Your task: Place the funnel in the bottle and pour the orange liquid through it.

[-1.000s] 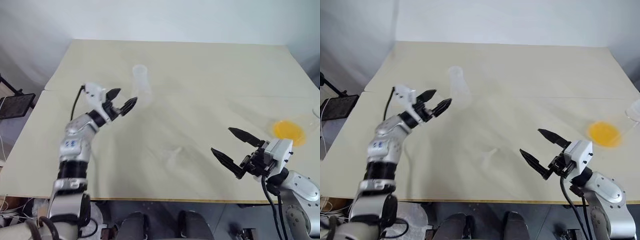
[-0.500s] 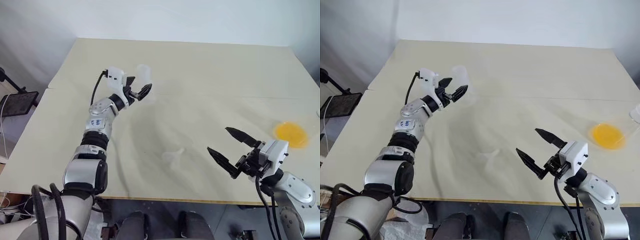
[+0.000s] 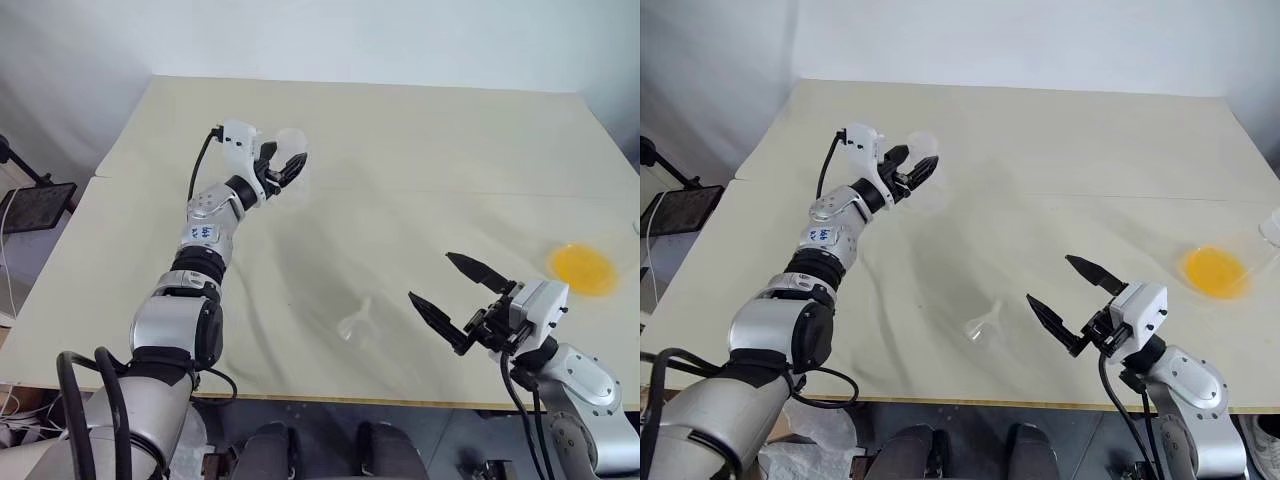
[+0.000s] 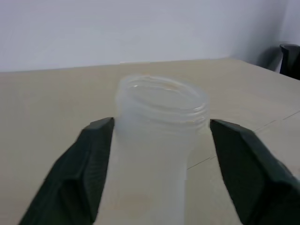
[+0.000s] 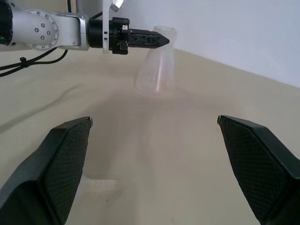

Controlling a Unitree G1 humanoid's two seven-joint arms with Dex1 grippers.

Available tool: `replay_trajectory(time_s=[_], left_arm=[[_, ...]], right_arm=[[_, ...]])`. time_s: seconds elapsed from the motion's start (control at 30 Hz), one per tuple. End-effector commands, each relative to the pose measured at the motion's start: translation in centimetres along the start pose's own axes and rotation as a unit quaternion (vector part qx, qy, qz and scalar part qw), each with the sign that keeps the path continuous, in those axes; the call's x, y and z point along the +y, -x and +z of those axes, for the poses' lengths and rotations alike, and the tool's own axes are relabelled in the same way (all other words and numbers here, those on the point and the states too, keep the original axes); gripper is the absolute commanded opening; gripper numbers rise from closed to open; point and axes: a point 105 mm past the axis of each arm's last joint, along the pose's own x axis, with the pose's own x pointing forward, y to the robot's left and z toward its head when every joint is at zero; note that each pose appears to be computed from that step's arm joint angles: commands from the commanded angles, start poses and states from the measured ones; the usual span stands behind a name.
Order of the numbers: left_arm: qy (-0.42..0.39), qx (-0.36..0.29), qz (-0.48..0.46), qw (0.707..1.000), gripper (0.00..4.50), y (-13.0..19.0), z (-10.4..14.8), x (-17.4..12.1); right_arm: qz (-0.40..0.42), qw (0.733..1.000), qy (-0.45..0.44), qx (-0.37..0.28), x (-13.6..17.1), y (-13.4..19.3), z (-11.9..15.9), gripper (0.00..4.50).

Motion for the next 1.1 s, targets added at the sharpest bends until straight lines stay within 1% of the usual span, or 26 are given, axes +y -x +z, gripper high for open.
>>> replay_trajectory(time_s=[0.03, 0.13, 0.2, 0.3, 0.33, 0.37, 0.43, 0.53, 0.6, 0.63, 0.67, 0.7, 0.83, 0.97, 1.1], left_arm=[[-0.016, -0.031, -0.003, 0.999, 2.32, -0.5, 2.1, -0.1], [-0.012, -0.042, -0.006, 0.999, 2.31, -0.4, 2.4, -0.1], [-0.011, -0.060, -0.028, 0.998, 2.31, -0.3, 2.9, -0.5], [-0.011, -0.088, -0.142, 0.986, 2.31, -0.1, 3.9, -3.5], [-0.030, -0.090, -0.201, 0.975, 2.31, 0.2, 3.9, -5.2], [-0.044, -0.089, -0.238, 0.966, 2.31, 0.5, 3.8, -6.3], [-0.066, -0.069, -0.342, 0.935, 2.31, 1.2, 2.9, -9.6], [-0.085, -0.057, -0.422, 0.901, 2.31, 1.9, 2.2, -12.9], [-0.074, -0.044, -0.460, 0.884, 2.31, 2.0, 1.5, -15.1], [-0.097, -0.054, -0.466, 0.878, 2.31, 1.8, 1.1, -16.3], [-0.116, -0.050, -0.458, 0.880, 2.31, 1.5, 0.5, -16.9], [-0.119, -0.052, -0.459, 0.879, 2.31, 1.3, 0.2, -17.4], [-0.101, -0.045, -0.442, 0.890, 2.31, 0.7, -0.3, -17.6], [-0.096, -0.035, -0.434, 0.895, 2.31, 0.5, -1.1, -17.7], [-0.107, -0.033, -0.426, 0.898, 2.31, 0.3, -1.9, -18.1]], right_arm=[[-0.005, 1.000, 0.014, -0.021, 0.2, -0.1, 0.9, 4.50], [-0.007, 1.000, 0.015, -0.021, 0.2, -0.1, 0.9, 4.50], [-0.013, 0.999, 0.022, -0.028, 0.1, -0.1, 1.3, 4.50], [-0.032, 0.998, 0.043, -0.036, -0.6, 0.3, 2.4, 4.50], [-0.042, 0.997, 0.049, -0.035, -0.8, 0.8, 2.6, 4.50], [-0.049, 0.997, 0.051, -0.033, -1.0, 1.1, 2.8, 4.50], [-0.072, 0.995, 0.058, -0.020, -1.3, 2.4, 2.9, 4.50], [-0.098, 0.993, 0.063, -0.001, -1.5, 4.0, 2.8, 4.50], [-0.114, 0.991, 0.067, 0.011, -1.5, 4.9, 2.9, 4.50], [-0.121, 0.990, 0.068, 0.013, -1.4, 5.2, 3.0, 4.50], [-0.126, 0.990, 0.069, 0.014, -1.2, 5.4, 3.1, 4.50], [-0.127, 0.989, 0.069, 0.015, -1.0, 5.5, 3.2, 4.50], [-0.133, 0.989, 0.066, 0.021, -0.3, 5.8, 3.4, 4.50], [-0.141, 0.988, 0.060, 0.029, 0.2, 6.3, 3.3, 4.50], [-0.144, 0.987, 0.057, 0.030, 0.4, 6.3, 3.4, 4.50]])
